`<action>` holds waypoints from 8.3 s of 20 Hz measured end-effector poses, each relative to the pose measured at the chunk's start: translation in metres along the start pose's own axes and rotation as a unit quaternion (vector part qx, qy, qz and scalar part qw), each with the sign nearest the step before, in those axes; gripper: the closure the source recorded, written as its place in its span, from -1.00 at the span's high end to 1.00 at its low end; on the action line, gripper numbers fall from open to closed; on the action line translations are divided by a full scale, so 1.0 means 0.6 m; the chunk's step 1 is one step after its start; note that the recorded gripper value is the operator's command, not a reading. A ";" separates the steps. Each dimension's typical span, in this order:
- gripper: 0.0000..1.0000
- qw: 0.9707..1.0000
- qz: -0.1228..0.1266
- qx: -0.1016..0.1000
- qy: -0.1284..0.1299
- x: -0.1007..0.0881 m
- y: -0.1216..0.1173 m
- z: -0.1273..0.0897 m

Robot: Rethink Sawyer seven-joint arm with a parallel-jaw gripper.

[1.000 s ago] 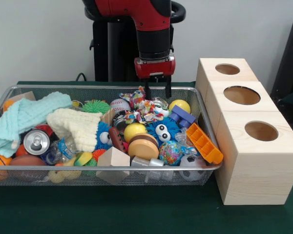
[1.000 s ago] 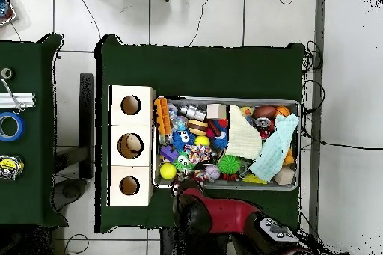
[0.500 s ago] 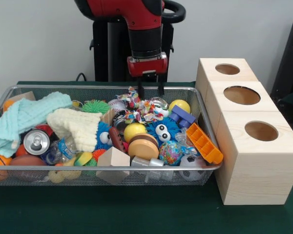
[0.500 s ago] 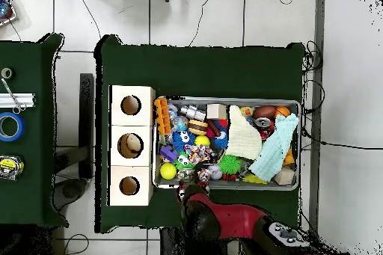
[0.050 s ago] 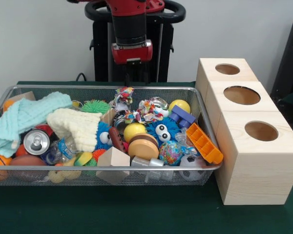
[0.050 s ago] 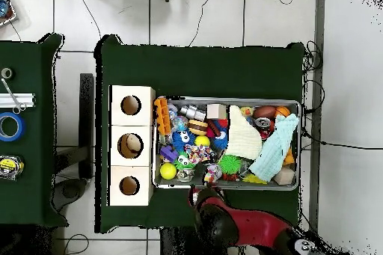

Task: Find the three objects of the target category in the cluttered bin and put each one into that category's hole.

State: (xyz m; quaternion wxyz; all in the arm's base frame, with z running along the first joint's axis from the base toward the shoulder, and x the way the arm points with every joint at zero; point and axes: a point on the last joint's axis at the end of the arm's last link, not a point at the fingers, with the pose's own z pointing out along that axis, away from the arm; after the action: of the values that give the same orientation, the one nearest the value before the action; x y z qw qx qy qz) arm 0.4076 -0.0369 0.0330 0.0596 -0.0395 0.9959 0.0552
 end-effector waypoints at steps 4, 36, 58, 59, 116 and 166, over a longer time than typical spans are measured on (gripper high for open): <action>1.00 1.000 0.000 -0.002 0.016 -0.008 -0.005 -0.016; 1.00 1.000 -0.018 -0.003 -0.001 -0.092 -0.009 0.017; 1.00 0.998 -0.062 -0.020 -0.006 -0.035 0.020 0.070; 1.00 0.998 -0.063 -0.020 -0.007 -0.034 0.019 0.070; 1.00 0.992 -0.107 0.059 -0.028 -0.029 -0.009 0.134; -1.00 0.998 0.054 0.016 0.023 -0.246 -0.059 -0.041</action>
State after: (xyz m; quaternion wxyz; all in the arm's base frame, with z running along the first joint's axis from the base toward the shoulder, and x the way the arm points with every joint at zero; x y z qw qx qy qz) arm 0.5541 -0.0644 0.0720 0.0337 0.0142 0.9985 0.0418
